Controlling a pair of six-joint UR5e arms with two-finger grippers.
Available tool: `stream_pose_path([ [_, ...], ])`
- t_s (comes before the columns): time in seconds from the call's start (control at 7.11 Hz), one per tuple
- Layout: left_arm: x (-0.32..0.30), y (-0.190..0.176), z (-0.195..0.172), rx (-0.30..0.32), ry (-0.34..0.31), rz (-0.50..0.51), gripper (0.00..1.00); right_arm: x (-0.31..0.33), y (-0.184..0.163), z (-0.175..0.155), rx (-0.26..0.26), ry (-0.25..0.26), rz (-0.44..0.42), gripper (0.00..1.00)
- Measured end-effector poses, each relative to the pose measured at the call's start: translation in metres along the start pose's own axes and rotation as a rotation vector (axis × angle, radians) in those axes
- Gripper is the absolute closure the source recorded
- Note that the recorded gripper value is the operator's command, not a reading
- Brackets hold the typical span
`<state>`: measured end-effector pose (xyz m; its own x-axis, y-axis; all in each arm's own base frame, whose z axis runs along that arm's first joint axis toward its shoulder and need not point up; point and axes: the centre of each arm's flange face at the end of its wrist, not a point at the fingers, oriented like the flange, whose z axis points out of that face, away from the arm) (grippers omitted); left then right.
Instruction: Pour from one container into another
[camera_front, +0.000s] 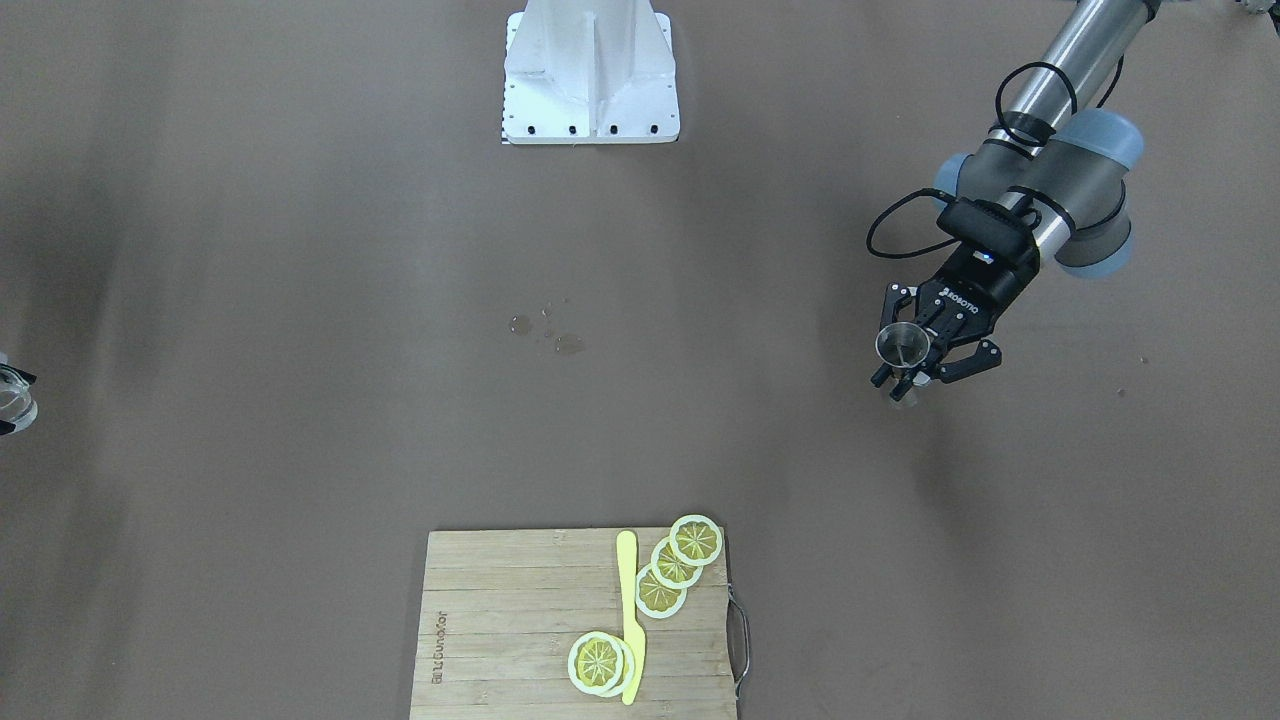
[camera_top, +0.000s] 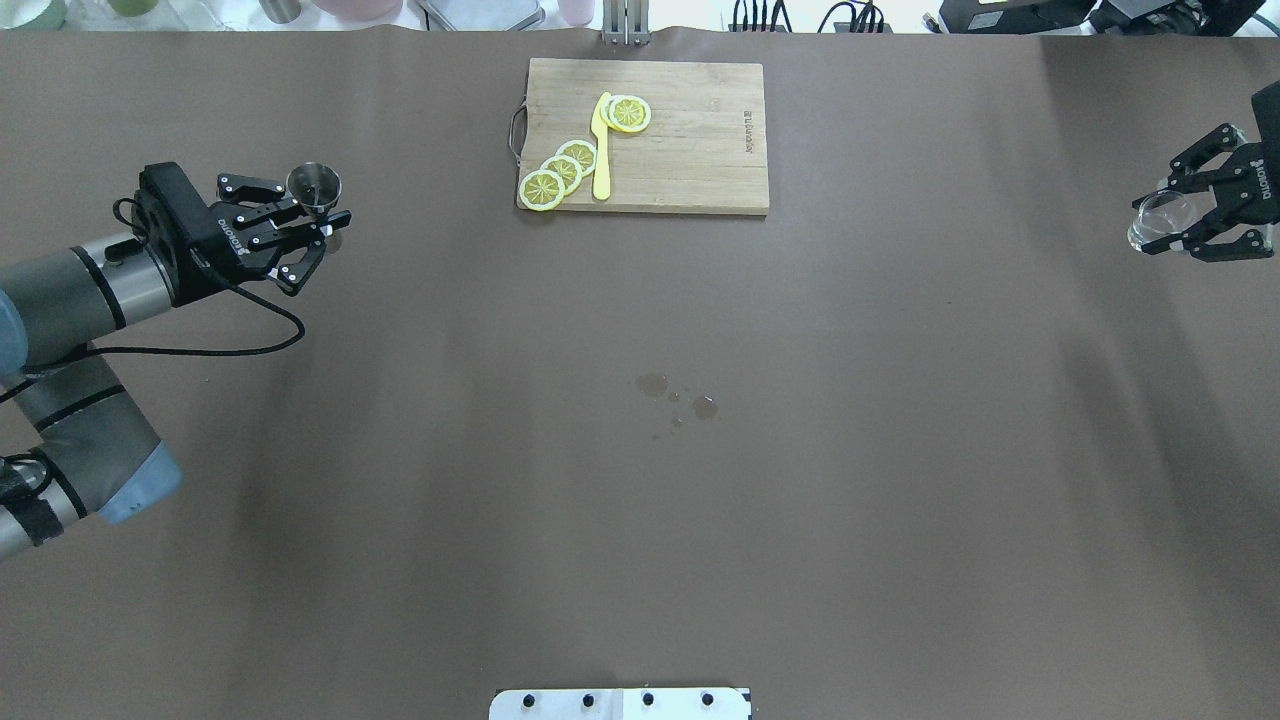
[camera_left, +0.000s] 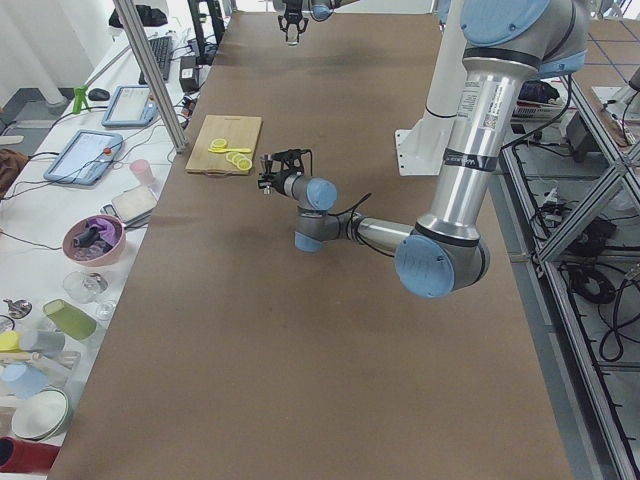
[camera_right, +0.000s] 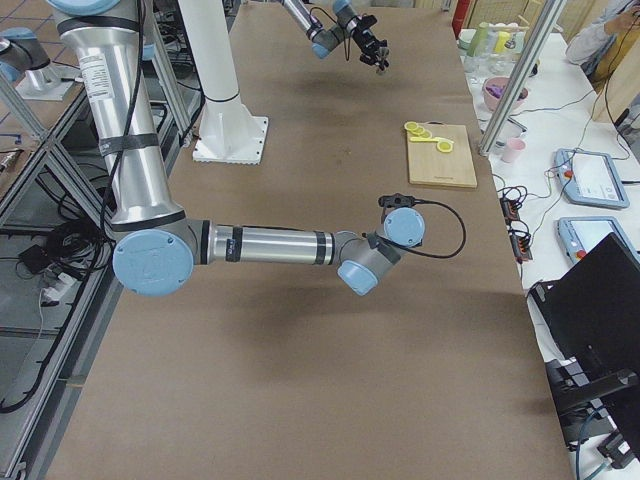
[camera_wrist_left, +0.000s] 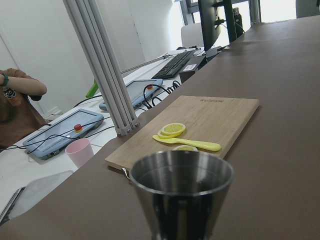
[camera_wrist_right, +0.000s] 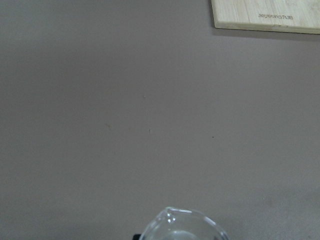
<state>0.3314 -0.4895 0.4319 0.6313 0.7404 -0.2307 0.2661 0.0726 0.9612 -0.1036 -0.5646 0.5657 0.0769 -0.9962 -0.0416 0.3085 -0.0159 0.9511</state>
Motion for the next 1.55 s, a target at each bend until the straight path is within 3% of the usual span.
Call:
stream_pose_path([
  [0.28, 0.026, -0.008, -0.023, -0.023, -0.121, -0.007, 1.0, 0.0, 0.001, 0.0, 0.015, -0.013, 0.028, 1.0],
  [0.7, 0.093, 0.026, -0.064, -0.019, -0.307, -0.139, 1.0, 0.005, -0.012, -0.003, 0.003, 0.023, 0.114, 1.0],
  [1.13, 0.092, 0.079, -0.102, -0.041, -0.357, -0.225, 1.0, 0.003, -0.046, -0.015, 0.002, 0.092, 0.186, 1.0],
  [1.55, 0.086, 0.105, -0.111, -0.021, -0.359, -0.368, 1.0, -0.021, -0.067, -0.011, 0.006, 0.183, 0.217, 1.0],
])
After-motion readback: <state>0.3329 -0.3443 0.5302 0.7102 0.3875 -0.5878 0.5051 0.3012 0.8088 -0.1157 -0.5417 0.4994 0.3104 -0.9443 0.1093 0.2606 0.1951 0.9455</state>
